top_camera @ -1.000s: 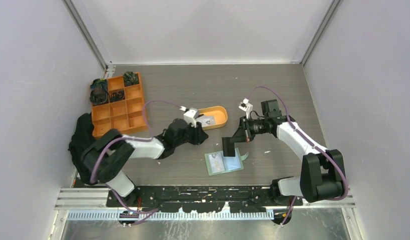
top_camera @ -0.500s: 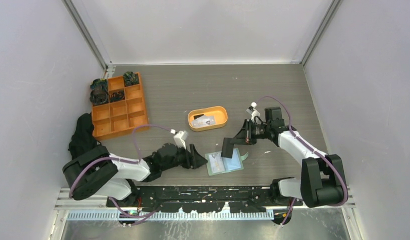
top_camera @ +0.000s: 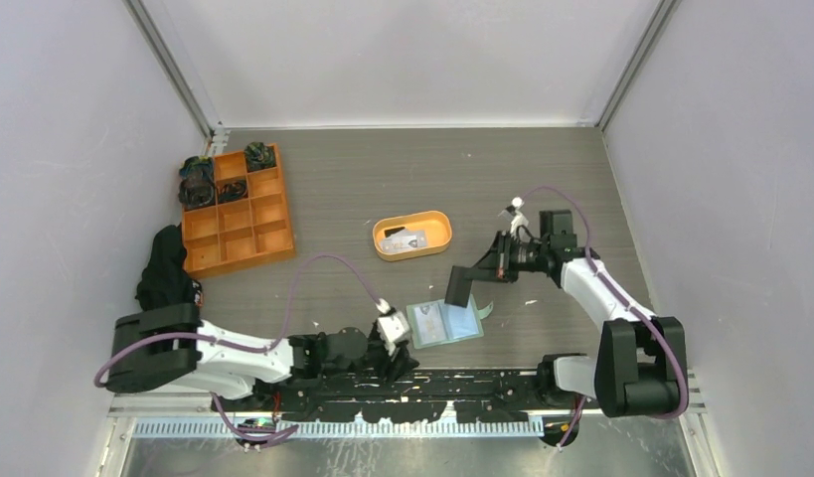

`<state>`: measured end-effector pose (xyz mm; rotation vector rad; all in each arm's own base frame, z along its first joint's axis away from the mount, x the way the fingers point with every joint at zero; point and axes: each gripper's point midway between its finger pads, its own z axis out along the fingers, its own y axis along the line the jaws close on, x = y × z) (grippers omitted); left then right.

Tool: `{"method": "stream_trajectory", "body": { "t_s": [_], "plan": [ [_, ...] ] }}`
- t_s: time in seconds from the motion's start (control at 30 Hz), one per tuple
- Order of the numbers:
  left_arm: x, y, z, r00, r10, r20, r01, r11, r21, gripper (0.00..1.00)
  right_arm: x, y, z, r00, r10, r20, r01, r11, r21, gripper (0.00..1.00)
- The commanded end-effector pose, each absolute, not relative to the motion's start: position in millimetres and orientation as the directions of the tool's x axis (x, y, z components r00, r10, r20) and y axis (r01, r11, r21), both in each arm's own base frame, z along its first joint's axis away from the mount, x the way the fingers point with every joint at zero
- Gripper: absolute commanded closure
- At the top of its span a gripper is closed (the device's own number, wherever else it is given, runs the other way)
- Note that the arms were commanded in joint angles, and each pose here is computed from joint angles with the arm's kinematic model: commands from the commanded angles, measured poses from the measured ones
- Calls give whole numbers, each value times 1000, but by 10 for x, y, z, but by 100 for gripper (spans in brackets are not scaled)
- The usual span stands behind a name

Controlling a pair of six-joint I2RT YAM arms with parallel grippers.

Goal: Put the credit cards into the card holder
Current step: Move the storage box to the center of the board, then move the card holder to the center of the board.

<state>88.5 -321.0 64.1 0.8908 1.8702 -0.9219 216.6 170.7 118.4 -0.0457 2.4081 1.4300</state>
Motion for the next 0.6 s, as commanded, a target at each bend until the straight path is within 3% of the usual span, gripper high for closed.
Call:
{"method": "stream_trajectory", "body": {
  "t_s": [0.0,0.23,0.4,0.57],
  "plan": [
    [881,-3489,788,109,323,-940,958,217,186,47,2434,1485,1560,-903,164,-397,-292,443,848,99],
    [1136,-3883,725,282,399,-872,905,192,380,43,2441,1289,1703,-902,217,-374,-277,374,885,99],
    [1237,-3957,581,268,446,-854,897,209,390,41,2419,1294,1729,-898,210,-387,-292,374,880,99],
    [1395,-3902,371,164,469,-868,922,239,304,49,2407,1297,1751,-897,209,-391,-297,370,880,99]
  ]
}}
